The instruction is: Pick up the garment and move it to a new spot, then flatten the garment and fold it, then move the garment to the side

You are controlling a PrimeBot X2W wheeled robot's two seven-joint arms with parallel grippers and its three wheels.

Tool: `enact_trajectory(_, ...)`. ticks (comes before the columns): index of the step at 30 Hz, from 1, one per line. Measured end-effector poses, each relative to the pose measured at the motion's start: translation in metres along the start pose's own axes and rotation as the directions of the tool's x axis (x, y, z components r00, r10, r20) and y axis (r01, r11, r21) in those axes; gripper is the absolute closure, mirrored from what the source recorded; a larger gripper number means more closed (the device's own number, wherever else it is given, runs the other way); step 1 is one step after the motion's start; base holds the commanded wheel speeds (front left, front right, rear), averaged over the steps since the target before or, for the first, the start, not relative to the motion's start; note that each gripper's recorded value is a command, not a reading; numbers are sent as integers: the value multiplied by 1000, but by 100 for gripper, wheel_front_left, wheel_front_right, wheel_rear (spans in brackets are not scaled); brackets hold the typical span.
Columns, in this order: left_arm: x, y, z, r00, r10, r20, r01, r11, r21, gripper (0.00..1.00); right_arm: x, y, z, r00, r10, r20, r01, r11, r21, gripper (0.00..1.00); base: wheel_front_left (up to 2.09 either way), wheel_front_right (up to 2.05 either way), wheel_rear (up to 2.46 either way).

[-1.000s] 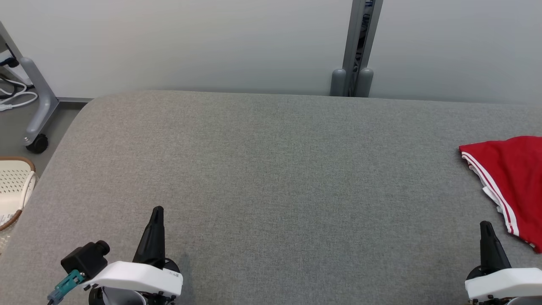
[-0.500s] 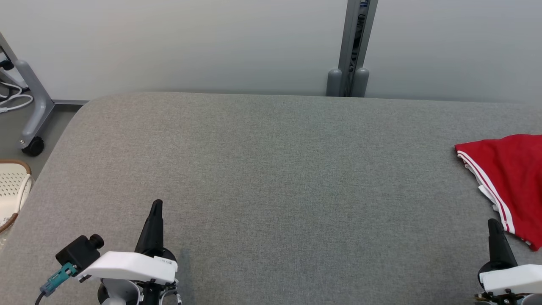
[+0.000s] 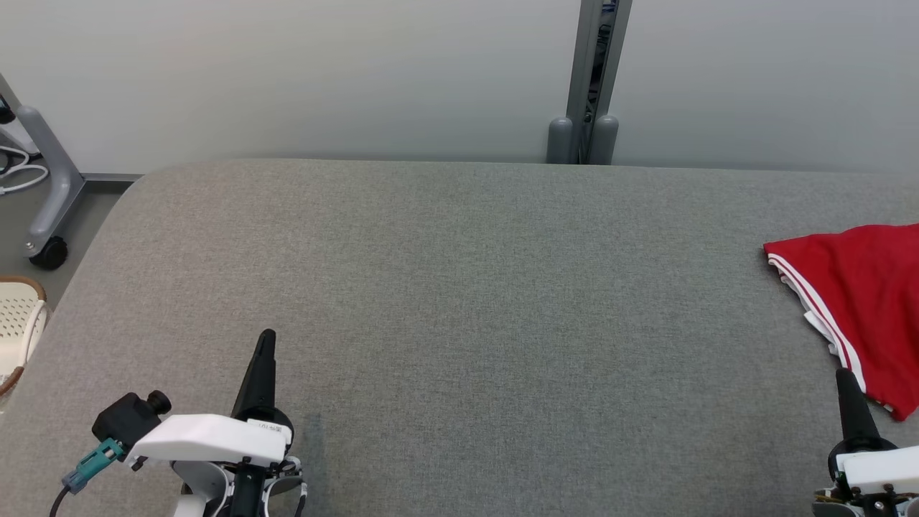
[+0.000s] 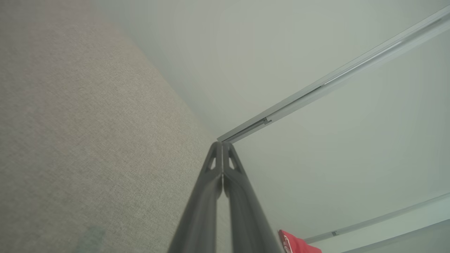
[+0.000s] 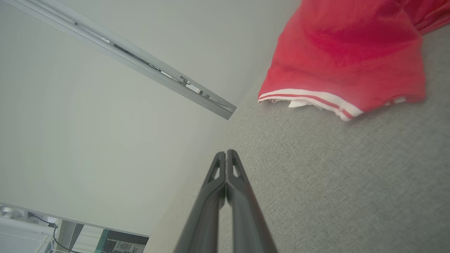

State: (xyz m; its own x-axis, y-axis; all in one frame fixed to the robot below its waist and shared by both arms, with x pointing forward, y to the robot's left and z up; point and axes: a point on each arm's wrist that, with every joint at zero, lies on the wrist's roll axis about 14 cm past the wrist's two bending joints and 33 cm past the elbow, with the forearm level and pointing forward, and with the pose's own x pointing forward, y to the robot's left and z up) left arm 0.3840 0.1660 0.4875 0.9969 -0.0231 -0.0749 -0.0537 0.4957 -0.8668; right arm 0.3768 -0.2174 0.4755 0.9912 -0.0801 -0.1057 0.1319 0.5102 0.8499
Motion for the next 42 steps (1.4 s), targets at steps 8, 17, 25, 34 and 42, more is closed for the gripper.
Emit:
enact_trajectory(8, 5, -4, -1, 1000, -13, -11, 12, 997, -78, 100, 0, -1, 6, 1000, 1, 7, -1, 996, 85, 100, 0, 0, 0)
enact_trajectory(17, 10, -9, -2, 999, -27, -23, 23, 989, -149, 100, -1, -1, 11, 1000, 3, 16, -5, 987, 164, 100, 0, 0, 0)
enact_trajectory(25, 13, -12, -4, 999, -34, -34, 26, 976, -216, 100, -2, -1, 18, 1000, 10, 29, -16, 971, 237, 100, 0, 0, 0)
enact_trajectory(34, 17, -15, -6, 998, -46, -45, 31, 957, -290, 100, -3, 1, 24, 999, 20, 40, -31, 950, 312, 100, 0, 0, 0)
enact_trajectory(42, 21, -20, -7, 997, -57, -51, 36, 937, -347, 100, -4, 0, 29, 998, 25, 52, -43, 927, 372, 100, 0, 0, 0)
